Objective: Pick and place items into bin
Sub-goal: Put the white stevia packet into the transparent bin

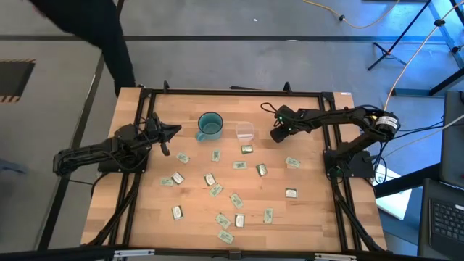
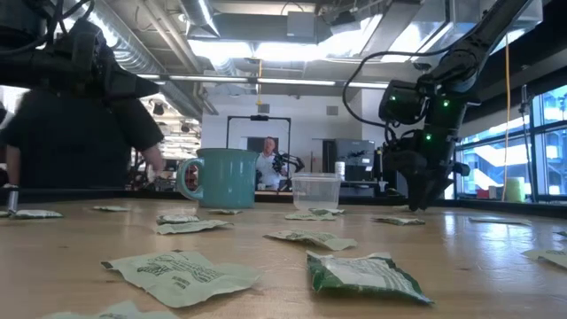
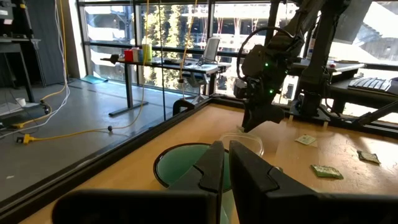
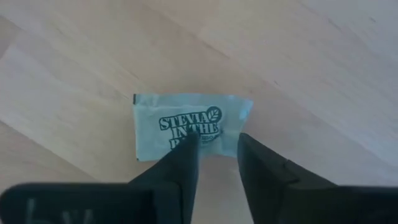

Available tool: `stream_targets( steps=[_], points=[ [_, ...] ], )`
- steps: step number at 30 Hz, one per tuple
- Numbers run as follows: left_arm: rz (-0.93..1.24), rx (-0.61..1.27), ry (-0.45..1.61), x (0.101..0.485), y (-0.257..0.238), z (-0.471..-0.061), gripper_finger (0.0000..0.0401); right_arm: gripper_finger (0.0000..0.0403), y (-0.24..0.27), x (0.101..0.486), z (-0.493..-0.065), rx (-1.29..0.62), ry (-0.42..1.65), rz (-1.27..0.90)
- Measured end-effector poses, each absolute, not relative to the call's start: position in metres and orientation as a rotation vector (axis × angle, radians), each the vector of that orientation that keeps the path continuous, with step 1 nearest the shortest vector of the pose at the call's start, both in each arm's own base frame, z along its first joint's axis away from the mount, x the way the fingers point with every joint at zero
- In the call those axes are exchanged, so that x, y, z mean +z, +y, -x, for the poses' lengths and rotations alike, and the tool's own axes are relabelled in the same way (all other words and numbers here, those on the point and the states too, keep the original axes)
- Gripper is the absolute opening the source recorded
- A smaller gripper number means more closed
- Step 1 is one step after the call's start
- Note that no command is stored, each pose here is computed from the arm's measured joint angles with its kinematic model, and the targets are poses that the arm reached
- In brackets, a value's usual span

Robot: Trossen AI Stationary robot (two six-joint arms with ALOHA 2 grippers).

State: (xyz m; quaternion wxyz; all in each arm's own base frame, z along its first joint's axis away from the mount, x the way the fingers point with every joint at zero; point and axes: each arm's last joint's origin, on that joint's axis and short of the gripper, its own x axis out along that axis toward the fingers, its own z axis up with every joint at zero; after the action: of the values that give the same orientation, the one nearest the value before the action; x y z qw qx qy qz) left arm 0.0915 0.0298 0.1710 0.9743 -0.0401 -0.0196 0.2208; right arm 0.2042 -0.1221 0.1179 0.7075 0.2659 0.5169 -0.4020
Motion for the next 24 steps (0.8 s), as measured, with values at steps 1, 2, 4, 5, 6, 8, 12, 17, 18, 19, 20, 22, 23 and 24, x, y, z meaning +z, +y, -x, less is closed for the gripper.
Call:
stream_targets(
  steps=[1,2,4,5,6,8,12,17,18,19,20,22,23,24],
  points=[
    [0.081,0.445,-0.039,0.171,0.03,-0.092,0.0019,0.0101,-0.122,0.118,-0.204,-0.885,1.153,-0.581],
    [0.081,0.445,-0.04,0.171,0.03,-0.092,0.0019,0.0096,-0.122,0.118,-0.204,-0.88,1.155,-0.576],
    [0.081,0.445,-0.04,0.171,0.03,-0.092,0.0019,0.0087,-0.122,0.118,-0.204,-0.88,1.157,-0.573],
    [0.081,0.445,-0.04,0.171,0.03,-0.092,0.0019,0.0083,-0.122,0.118,-0.204,-0.878,1.158,-0.57],
    [0.081,0.445,-0.04,0.171,0.03,-0.092,0.0019,0.008,-0.122,0.118,-0.204,-0.872,1.16,-0.561],
    [0.081,0.445,-0.04,0.171,0.03,-0.092,0.0019,0.0073,-0.121,0.121,-0.203,-0.864,1.155,-0.551],
    [0.081,0.445,-0.04,0.171,0.03,-0.092,0.0019,0.0055,-0.119,0.128,-0.199,-0.844,1.147,-0.54],
    [0.081,0.445,-0.04,0.171,0.03,-0.092,0.0019,0.0029,-0.118,0.136,-0.197,-0.824,1.129,-0.52],
    [0.081,0.445,-0.04,0.171,0.03,-0.092,0.0019,0.0022,-0.117,0.136,-0.197,-0.818,1.134,-0.513],
    [0.081,0.445,-0.04,0.171,0.03,-0.092,0.0019,0.0015,-0.117,0.136,-0.197,-0.813,1.137,-0.507],
    [0.081,0.445,-0.039,0.171,0.03,-0.092,0.0019,0.0008,-0.116,0.136,-0.198,-0.808,1.138,-0.5],
    [0.081,0.445,-0.04,0.171,0.03,-0.092,0.0019,0.0004,-0.115,0.137,-0.199,-0.795,1.138,-0.485],
    [0.081,0.445,-0.04,0.171,0.03,-0.092,0.0019,0.0005,-0.115,0.137,-0.199,-0.793,1.138,-0.483],
    [0.081,0.445,-0.04,0.171,0.03,-0.092,0.0019,0.0007,-0.115,0.137,-0.199,-0.792,1.136,-0.482]
  ],
)
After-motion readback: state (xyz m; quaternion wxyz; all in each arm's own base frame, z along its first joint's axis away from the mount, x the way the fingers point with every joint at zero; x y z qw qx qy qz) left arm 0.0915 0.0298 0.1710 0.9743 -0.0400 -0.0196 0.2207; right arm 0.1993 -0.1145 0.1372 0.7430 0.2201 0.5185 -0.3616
